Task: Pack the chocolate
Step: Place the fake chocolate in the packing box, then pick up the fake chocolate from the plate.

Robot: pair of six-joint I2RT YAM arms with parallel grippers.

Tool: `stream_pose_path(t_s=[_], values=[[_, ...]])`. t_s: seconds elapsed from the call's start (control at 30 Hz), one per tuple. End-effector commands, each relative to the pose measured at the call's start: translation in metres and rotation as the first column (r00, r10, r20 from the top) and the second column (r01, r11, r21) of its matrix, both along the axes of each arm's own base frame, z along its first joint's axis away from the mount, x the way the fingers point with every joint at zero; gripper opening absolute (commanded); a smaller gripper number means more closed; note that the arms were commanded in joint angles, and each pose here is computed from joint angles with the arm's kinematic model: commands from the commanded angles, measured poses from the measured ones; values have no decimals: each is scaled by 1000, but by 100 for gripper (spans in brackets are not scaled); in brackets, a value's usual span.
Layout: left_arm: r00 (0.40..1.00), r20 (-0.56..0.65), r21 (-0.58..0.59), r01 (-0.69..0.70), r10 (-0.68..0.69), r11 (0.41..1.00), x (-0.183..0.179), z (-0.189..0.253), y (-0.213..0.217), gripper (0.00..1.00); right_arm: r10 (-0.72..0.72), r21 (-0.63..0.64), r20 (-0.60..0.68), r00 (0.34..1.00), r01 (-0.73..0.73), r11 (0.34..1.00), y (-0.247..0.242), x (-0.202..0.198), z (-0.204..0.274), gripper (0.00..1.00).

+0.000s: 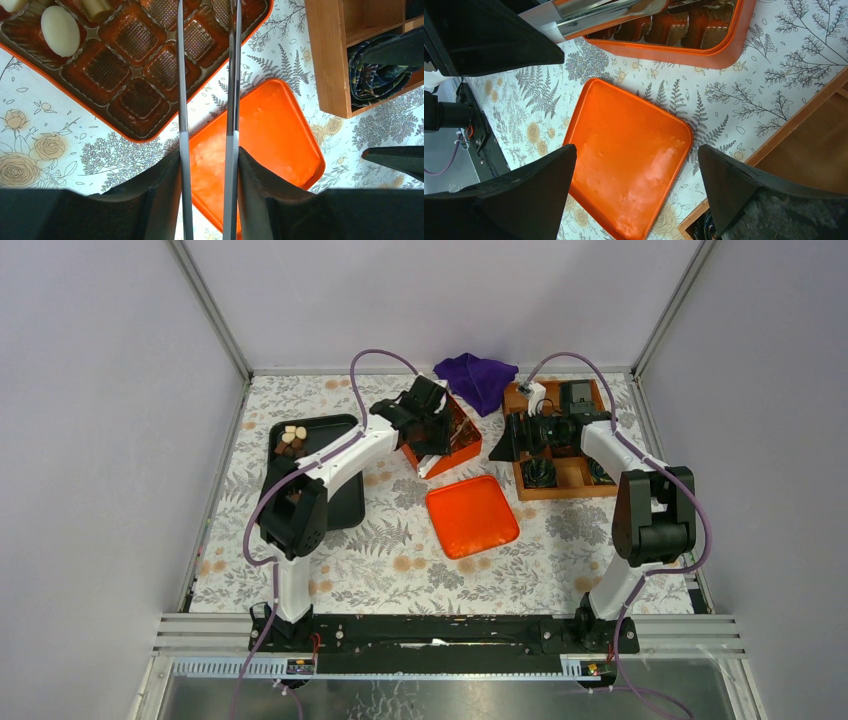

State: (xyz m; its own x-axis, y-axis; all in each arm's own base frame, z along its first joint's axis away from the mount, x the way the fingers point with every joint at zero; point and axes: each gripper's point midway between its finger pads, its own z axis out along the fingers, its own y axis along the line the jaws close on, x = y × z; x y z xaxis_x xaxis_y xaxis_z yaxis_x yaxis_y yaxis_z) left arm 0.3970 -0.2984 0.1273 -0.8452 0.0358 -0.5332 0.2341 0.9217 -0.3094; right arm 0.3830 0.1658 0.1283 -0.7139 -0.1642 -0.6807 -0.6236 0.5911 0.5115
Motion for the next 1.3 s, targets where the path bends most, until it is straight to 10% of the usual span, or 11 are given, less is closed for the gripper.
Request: stream_pose_path(t_s=[0.0,0.53,1.27], values=[[998,63,-20,-5,6,1000,12,20,-6,47,18,17,50,999,-19,1000,1,9,16,100],[956,289,-66,-39,57,997,7,83,21,47,61,21,88,994,-63,998,3,6,29,100],[820,474,-146,-287,321,947,-50,133,180,48,60,-110,325,944,-26,994,-9,47,127,100]])
